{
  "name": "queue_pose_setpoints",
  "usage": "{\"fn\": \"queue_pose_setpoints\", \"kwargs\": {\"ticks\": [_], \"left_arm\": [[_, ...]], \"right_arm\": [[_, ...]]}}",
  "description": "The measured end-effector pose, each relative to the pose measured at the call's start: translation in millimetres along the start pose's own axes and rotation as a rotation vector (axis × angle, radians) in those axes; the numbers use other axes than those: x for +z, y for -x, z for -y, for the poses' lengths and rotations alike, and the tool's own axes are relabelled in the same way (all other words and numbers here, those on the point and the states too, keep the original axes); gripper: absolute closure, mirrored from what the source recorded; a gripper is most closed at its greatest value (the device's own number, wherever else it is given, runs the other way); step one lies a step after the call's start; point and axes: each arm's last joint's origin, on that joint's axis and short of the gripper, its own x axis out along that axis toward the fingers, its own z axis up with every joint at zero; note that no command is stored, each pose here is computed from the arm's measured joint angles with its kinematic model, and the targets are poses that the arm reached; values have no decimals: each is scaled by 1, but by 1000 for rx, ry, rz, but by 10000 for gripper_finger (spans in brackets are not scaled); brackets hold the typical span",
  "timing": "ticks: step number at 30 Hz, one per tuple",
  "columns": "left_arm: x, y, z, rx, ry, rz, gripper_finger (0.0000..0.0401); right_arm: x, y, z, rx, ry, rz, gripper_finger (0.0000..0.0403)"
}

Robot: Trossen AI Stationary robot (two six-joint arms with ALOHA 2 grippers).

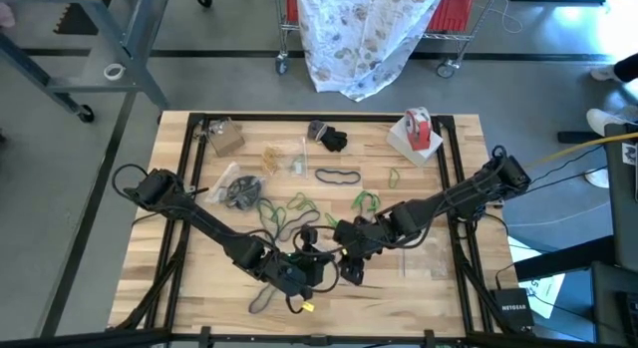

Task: Sort rubber bands
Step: Open the transparent zip bag

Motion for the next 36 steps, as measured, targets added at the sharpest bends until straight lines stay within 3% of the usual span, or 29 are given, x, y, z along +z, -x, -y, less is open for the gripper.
{"fn": "queue_pose_setpoints", "kwargs": {"ticks": [10, 20, 29, 36], "left_arm": [[1, 1, 0, 7, 10, 3, 401], [0, 2, 1, 7, 34, -4, 401], [-3, 6, 6, -22, 53, -32, 401], [-12, 8, 10, -34, 160, -97, 401]], "right_arm": [[-2, -7, 4, -42, 51, 54, 242], [-4, -12, 10, -108, 92, 123, 394], [-8, -6, 9, -203, 161, 107, 401], [-9, 17, -9, -316, 239, 139, 402]]}}
